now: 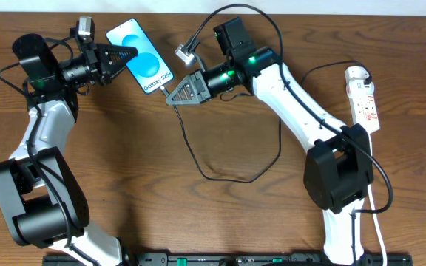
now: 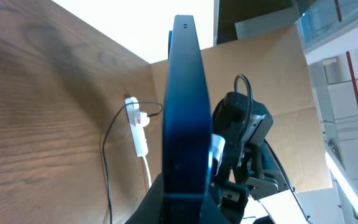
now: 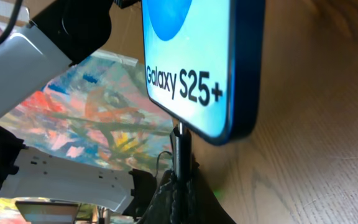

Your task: Plug charger to phone and switch on socket

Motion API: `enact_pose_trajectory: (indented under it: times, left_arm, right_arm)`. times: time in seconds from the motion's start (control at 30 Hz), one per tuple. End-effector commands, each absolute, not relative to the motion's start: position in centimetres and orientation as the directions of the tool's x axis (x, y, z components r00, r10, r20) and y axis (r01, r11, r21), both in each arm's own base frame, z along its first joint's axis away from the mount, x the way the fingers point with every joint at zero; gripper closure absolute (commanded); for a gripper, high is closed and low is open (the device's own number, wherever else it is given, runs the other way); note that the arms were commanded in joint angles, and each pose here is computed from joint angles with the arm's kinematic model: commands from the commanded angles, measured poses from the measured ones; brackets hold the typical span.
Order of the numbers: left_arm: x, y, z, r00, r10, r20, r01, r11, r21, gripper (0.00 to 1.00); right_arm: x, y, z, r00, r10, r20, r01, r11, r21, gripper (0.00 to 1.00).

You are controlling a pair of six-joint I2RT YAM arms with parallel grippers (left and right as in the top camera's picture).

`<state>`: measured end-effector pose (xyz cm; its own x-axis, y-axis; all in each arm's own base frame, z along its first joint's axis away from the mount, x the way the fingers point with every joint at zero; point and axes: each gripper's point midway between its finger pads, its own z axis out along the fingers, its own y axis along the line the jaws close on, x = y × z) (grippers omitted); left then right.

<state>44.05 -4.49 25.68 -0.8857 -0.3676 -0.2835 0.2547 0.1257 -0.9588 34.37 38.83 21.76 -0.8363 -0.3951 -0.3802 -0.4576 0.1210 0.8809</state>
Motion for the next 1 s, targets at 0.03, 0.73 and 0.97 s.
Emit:
enact_pose_trajectory:
  times: [0.03,0.73,0.97]
  left_arm:
    - [43.1,-4.8,26.7,-0.892,-0.329,-0.311,0.288,0.116,-0.951,0.93]
    - [43.0,-4.8,26.8,-0.894,-0.324,-0.311,0.289,0.113,-0.951,0.93]
    - [43.0,-4.8,26.8,-0.893,-0.324,-0.311,0.29,0.114,-0.95,0.93]
  right_arm:
    - [33.8,39.5,21.0,-0.838,-0.41,-0.358,-0.437,0.113,0.892,0.99]
    - [35.6,36.7,22.1,-0.874,-0.368,-0.316,-0.365,0.07,0.928,0.99]
    - [34.6,36.8,22.4,-0.857,-0.418,-0.301,-0.291,-0.091,0.953,0.99]
